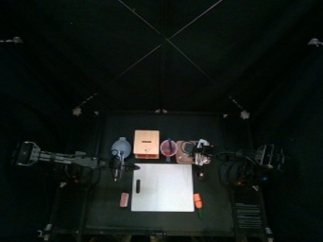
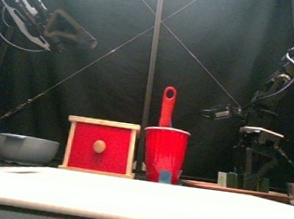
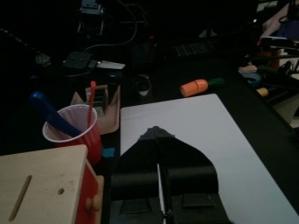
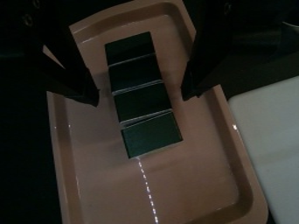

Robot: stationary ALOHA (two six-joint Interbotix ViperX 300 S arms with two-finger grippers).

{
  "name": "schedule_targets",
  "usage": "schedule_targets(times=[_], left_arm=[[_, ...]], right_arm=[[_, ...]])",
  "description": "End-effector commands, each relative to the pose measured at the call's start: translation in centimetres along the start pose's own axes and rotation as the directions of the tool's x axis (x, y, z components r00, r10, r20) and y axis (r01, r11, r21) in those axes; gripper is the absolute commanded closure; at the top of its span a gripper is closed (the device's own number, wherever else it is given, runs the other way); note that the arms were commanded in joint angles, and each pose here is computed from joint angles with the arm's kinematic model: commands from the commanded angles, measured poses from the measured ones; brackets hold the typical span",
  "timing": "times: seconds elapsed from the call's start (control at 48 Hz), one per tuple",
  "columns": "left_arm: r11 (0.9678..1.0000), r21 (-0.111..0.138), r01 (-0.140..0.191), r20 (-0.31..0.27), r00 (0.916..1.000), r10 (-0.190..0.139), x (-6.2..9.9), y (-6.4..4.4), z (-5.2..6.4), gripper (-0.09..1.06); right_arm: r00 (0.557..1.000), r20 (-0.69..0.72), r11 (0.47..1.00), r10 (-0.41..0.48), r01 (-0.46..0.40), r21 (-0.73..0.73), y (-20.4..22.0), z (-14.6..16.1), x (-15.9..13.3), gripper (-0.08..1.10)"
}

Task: Place sushi on board then cut the sushi with the knife then place the pieces on the plate
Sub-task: Place the sushi on the board

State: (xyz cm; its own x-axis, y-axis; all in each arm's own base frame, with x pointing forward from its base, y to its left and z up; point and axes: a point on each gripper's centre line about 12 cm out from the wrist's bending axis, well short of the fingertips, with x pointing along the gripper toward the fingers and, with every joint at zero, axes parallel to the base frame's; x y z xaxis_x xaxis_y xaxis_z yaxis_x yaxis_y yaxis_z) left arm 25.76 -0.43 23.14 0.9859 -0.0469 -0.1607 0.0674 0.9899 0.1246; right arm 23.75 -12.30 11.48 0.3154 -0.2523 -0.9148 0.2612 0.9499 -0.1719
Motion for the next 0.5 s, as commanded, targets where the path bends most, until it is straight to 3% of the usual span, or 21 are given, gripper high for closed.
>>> schedule_targets(times=[0.021, 0.167, 0.417, 0.5], left_arm=[[1.0000, 0.002, -0.003, 0.018, 0.9998, 0.003, 0.2, 0.1, 0.5, 0.96], [1.0000, -0.001, -0.004, 0.017, 0.9999, 0.004, 0.1, 0.1, 0.5, 0.96], [1.0000, -0.001, -0.003, 0.012, 0.9999, 0.003, 0.1, 0.1, 0.4, 0.96], [1.0000, -0.003, -0.007, 0.012, 0.9999, 0.007, 0.1, 0.2, 0.4, 0.96]], right_arm=[[1.000, 0.011, 1.000, -0.002, 0.002, 0.007, -0.3, 0.4, 0.0, 0.00], [1.000, 0.002, 1.000, 0.001, -0.001, 0.005, -0.1, 0.3, 0.2, 0.06], [1.000, 0.010, 0.999, 0.009, -0.010, 0.041, -0.1, 0.4, -0.2, 0.47], [1.000, 0.014, 0.996, 0.017, -0.018, 0.084, -0.1, 0.8, -1.1, 0.54]])
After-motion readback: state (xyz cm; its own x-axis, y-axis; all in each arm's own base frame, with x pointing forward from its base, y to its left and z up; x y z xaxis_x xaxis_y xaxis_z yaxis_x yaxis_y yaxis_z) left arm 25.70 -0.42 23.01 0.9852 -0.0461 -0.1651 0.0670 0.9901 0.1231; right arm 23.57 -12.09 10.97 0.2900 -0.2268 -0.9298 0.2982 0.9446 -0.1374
